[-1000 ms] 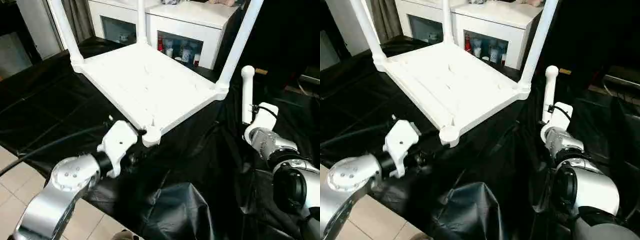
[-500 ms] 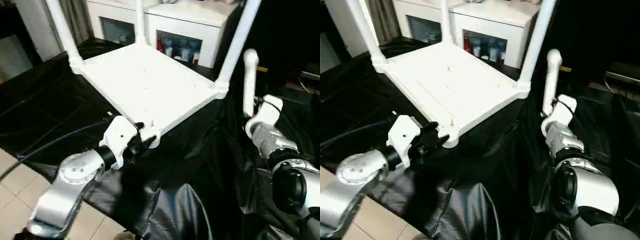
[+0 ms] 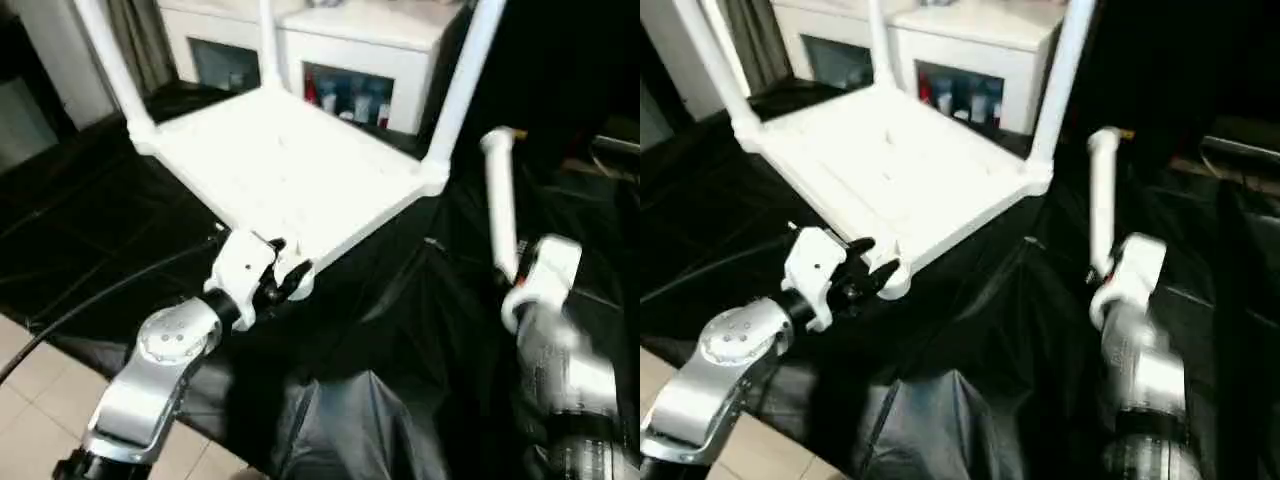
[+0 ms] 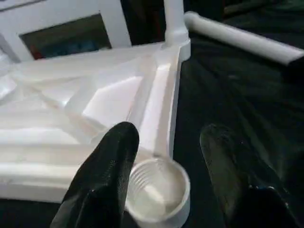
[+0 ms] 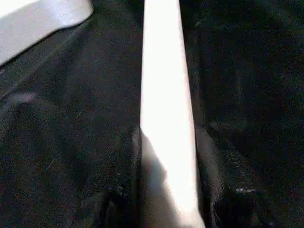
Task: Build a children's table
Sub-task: Pick table leg
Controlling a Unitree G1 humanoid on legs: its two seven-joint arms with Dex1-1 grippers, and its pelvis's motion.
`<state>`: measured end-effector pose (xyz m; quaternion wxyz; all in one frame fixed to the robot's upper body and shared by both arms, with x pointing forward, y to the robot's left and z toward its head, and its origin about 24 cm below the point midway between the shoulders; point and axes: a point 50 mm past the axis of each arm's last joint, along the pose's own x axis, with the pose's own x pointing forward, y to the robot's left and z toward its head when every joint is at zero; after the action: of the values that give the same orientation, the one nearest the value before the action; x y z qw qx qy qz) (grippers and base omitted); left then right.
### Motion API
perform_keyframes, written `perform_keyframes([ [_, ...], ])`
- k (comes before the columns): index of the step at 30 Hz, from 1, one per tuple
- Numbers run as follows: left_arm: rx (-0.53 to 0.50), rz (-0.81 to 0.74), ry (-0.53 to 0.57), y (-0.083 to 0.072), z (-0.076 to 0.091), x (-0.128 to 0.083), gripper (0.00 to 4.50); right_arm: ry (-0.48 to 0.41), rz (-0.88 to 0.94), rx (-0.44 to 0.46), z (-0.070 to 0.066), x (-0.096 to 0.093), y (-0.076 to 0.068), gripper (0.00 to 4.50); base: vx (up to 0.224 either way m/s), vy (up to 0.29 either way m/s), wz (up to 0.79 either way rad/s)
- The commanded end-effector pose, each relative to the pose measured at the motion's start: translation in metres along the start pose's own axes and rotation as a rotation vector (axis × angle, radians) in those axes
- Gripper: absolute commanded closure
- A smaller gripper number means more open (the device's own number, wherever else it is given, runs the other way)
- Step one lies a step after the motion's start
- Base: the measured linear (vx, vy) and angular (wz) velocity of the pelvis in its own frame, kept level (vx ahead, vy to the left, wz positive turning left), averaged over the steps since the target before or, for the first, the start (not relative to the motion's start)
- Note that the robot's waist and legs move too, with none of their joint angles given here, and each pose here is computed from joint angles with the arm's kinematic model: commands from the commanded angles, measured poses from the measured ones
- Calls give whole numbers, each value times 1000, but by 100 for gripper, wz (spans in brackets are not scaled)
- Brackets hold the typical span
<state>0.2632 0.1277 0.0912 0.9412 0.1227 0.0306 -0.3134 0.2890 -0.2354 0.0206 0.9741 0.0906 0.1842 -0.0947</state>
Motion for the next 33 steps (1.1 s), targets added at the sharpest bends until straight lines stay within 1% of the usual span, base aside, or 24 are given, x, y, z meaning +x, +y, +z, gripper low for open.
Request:
perform_keyframes([
  [1, 11, 4, -2, 0, 0, 1, 194, -29, 50, -14, 6, -10, 13, 322, 0, 0, 0],
  [2, 11, -3, -8, -1, 0, 2, 194, -31, 72, -27, 4, -21, 19, 322, 0, 0, 0],
  [3, 12, -3, -9, -1, 1, 2, 194, -33, 74, -30, 3, -23, 20, 322, 0, 0, 0],
  [5, 12, -3, -21, -2, 2, 3, 194, -56, 70, -47, 7, -39, 24, 322, 0, 0, 0],
  [7, 9, -1, -27, -2, 3, 3, 194, -55, 68, -50, 8, -44, 24, 322, 0, 0, 0],
  [8, 8, 2, -33, -1, 4, 3, 194, -50, 63, -50, 12, -55, 25, 322, 0, 0, 0],
  [11, 1, -7, -42, -2, 5, 2, 194, -32, 34, -84, 16, -66, 24, 322, 0, 0, 0],
  [13, 1, -8, -43, -2, 5, 1, 194, -27, 22, -97, 17, -68, 23, 322, 0, 0, 0],
  [14, -17, -32, -39, -6, 5, 0, 194, -5, 13, -128, 16, -71, 21, 322, 0, 0, 0],
  [15, -34, -49, -32, -8, 4, -1, 194, 9, 13, -128, 14, -74, 21, 287, 0, 0, 0],
  [17, -36, -46, -24, -9, 3, -2, 194, 43, 10, -135, 5, -77, 17, 252, 0, 0, 0],
  [18, -23, -35, -22, -8, 3, -2, 194, 60, 11, -131, 1, -78, 14, 250, 0, 0, 0],
  [19, -23, -35, -22, -8, 3, -2, 194, 60, 11, -131, 1, -78, 14, 244, 0, 0, 0],
  [20, -12, -28, -20, -8, 2, -3, 194, 87, 9, -130, -7, -80, 10, 219, 0, 0, 0],
  [21, -13, -29, -18, -9, 1, -3, 194, 120, 9, -129, -19, -83, 3, 219, 0, 0, 0],
  [22, -17, -32, -17, -9, 1, -3, 194, 136, 10, -132, -23, -84, 1, 210, 0, 0, 0],
  [25, -18, -36, -17, -10, 1, -3, 194, 145, 9, -131, -25, -85, 0, 200, 0, 0, 0],
  [26, -17, -39, -15, -10, 1, -4, 194, 142, 4, -137, -24, -86, -1, 176, 0, 0, 0],
  [28, -18, -40, -14, -10, 1, -4, 194, 126, 11, -140, -21, -87, -1, 164, 0, 0, 0],
  [29, -21, -36, -21, -10, 1, -4, 194, 82, 21, -144, -14, -88, -2, 159, 0, 0, 0],
  [30, -22, -37, -23, -10, 2, -4, 194, 71, 23, -142, -12, -88, -3, 149, 0, 0, 0],
  [31, -25, -36, -28, -9, 2, -4, 194, 35, 29, -136, -7, -87, -4, 126, 0, 0, 0],
  [32, -17, -12, -23, -6, 3, -3, 194, -56, 50, -127, 8, -84, -6, 121, 0, 0, 0],
  [33, -31, -2, -28, -5, 4, -2, 194, -87, 48, -155, 15, -81, -9, 121, 0, 0, 0],
])
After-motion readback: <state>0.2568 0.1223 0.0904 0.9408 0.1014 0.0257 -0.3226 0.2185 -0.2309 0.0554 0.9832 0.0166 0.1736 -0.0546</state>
